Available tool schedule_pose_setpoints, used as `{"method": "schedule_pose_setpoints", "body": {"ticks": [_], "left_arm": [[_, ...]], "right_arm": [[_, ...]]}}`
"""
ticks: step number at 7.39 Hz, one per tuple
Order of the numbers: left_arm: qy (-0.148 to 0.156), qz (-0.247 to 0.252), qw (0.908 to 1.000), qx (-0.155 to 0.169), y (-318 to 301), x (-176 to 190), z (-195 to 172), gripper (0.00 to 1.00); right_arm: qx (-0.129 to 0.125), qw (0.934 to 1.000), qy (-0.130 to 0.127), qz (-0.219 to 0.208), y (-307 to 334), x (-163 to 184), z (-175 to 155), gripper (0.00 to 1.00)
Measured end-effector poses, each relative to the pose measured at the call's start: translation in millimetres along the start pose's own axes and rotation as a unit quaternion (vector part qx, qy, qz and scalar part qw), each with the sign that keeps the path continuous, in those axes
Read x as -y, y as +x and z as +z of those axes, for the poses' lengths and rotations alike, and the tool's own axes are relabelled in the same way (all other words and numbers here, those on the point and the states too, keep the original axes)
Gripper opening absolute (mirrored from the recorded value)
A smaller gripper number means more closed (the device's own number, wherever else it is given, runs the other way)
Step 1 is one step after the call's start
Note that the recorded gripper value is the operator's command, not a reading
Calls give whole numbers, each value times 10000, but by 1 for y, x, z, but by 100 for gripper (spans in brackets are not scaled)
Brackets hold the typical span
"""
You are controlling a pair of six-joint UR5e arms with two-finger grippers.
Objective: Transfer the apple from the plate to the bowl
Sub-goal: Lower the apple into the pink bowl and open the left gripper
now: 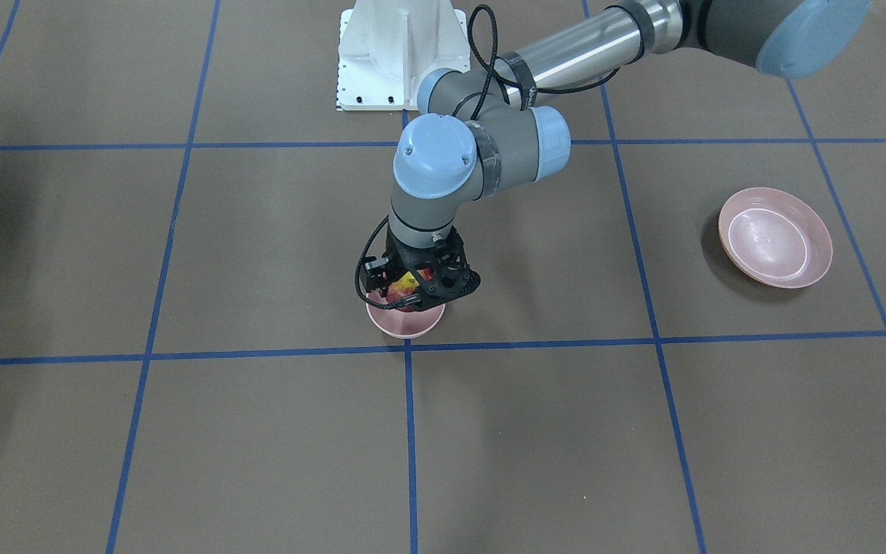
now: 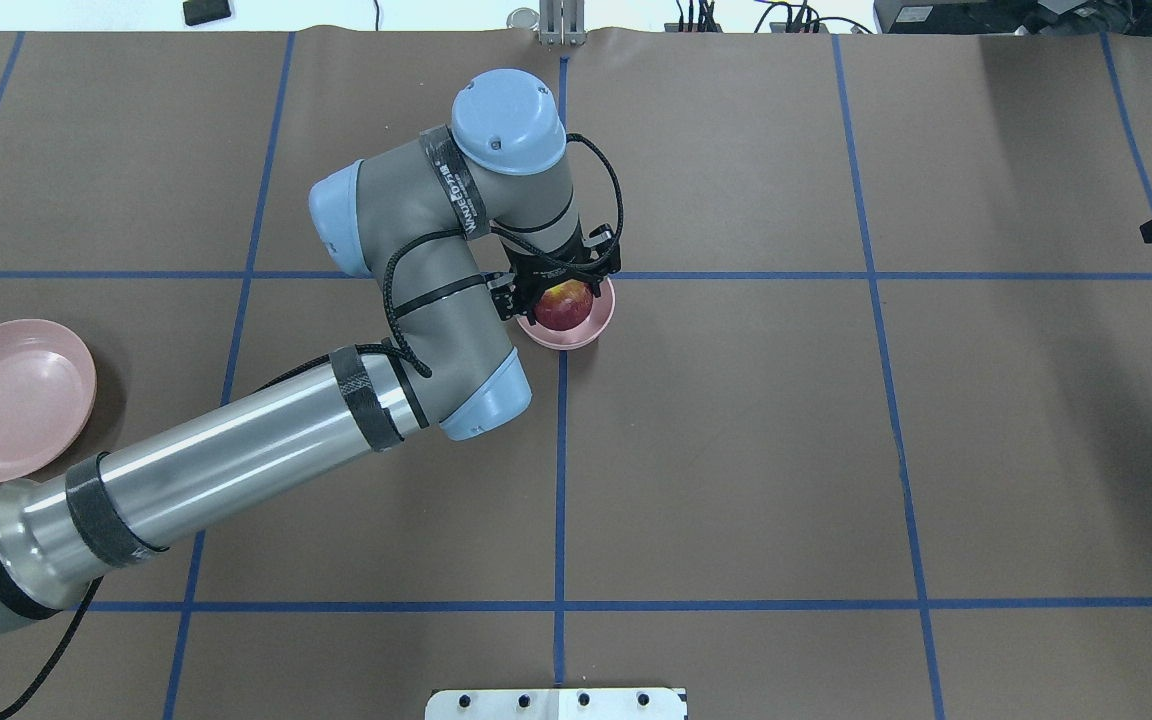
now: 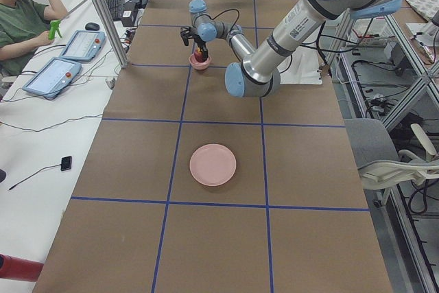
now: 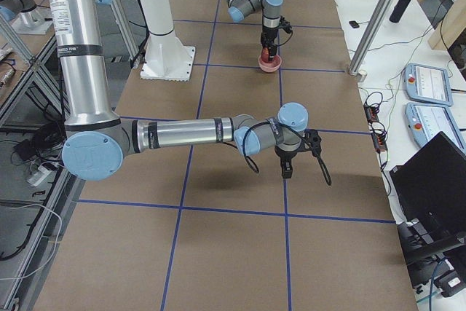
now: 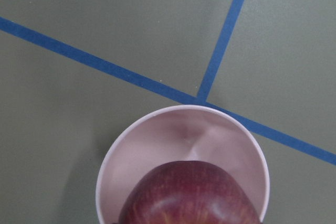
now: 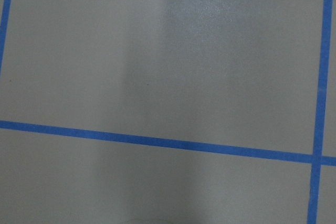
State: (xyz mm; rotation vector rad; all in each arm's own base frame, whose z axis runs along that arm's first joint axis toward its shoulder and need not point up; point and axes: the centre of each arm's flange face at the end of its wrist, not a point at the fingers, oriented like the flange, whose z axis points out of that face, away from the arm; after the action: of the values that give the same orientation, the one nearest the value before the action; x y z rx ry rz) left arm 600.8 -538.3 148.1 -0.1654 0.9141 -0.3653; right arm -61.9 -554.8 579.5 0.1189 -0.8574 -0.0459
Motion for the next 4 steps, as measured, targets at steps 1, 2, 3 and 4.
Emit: {"method": "schedule_pose_setpoints", "body": {"ticks": [1, 2, 3, 4], "left_arm": [[-1, -10, 10000, 23, -1, 1, 3, 0], [-2, -13, 10000, 32, -1, 1, 4, 0], [-2, -15, 10000, 34, -1, 2, 4, 0], [-4, -12, 10000, 30, -1, 1, 4, 0]], "right_arm": [[2, 10000, 12, -5, -1, 0, -1, 100], [4, 10000, 19, -9, -1, 1, -2, 100], [6, 10000, 28, -16, -2, 1, -3, 100], [6, 10000, 33, -19, -3, 2, -3, 100]]}}
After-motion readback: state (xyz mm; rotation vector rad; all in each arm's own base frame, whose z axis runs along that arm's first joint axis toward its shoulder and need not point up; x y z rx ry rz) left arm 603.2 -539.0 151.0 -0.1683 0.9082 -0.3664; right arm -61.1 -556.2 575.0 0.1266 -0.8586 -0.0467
